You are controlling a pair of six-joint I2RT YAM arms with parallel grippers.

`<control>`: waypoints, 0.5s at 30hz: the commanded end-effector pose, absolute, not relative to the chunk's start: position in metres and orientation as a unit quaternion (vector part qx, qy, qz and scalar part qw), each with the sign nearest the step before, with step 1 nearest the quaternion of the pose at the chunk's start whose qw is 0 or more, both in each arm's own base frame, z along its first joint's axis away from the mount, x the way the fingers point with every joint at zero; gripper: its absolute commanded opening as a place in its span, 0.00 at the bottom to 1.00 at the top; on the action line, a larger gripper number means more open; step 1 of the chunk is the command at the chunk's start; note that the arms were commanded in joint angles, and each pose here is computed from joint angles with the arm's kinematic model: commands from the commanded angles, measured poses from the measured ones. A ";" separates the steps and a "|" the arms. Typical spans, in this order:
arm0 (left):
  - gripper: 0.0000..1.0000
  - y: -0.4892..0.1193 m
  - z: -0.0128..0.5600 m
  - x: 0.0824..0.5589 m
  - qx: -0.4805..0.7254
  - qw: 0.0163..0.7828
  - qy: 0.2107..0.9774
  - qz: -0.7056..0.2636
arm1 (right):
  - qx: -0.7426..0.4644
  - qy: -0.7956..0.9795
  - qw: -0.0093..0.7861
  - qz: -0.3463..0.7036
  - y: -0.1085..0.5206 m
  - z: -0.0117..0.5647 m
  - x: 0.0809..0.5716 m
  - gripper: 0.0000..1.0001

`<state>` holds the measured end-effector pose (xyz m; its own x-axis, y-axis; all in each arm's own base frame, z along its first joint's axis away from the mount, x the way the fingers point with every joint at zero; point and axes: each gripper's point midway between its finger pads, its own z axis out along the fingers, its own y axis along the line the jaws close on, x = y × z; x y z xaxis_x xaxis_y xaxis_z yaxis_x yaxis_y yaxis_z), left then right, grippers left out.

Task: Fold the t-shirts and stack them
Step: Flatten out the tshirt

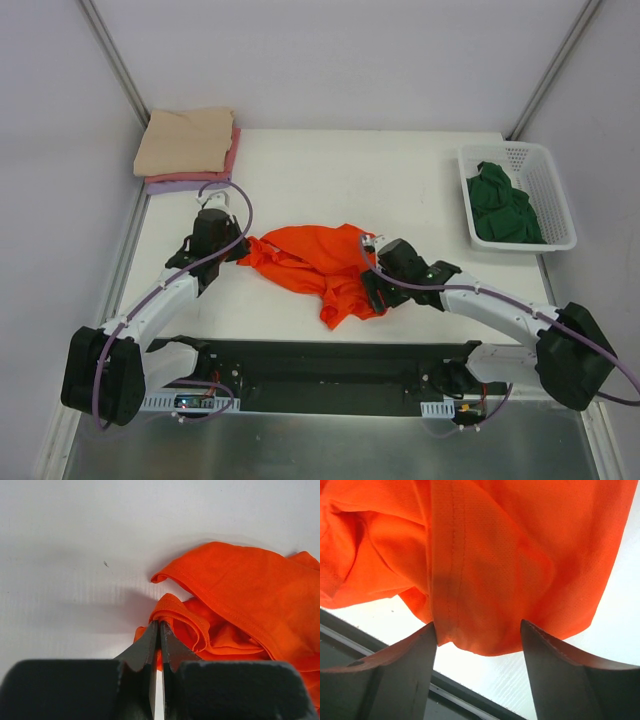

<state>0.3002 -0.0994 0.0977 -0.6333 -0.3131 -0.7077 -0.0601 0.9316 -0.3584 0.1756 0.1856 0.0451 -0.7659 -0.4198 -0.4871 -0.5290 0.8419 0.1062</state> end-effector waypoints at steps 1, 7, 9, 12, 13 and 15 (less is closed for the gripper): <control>0.00 -0.103 0.108 0.303 -0.088 0.429 0.884 -0.161 | -0.283 0.906 0.276 0.150 0.203 0.080 0.181 0.77; 0.00 -0.103 0.109 0.302 -0.086 0.432 0.883 -0.163 | -0.290 0.881 0.311 0.207 0.222 0.102 0.181 0.96; 0.00 -0.103 0.111 0.303 -0.086 0.434 0.882 -0.164 | -0.296 0.875 0.309 0.226 0.232 0.107 0.182 0.98; 0.00 -0.104 0.111 0.303 -0.085 0.434 0.882 -0.165 | -0.301 0.869 0.315 0.234 0.247 0.114 0.193 1.00; 0.00 -0.104 0.111 0.303 -0.085 0.434 0.882 -0.164 | -0.300 0.870 0.316 0.229 0.250 0.116 0.198 0.99; 0.00 -0.103 0.111 0.303 -0.086 0.434 0.881 -0.165 | -0.288 0.876 0.328 0.206 0.252 0.116 0.213 0.99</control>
<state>0.2999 -0.1005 0.0994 -0.6318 -0.3133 -0.7090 -0.0535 0.9301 -0.3633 0.1853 0.2279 0.0920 -0.6701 -0.4029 -0.6234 -0.6296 0.7534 0.1897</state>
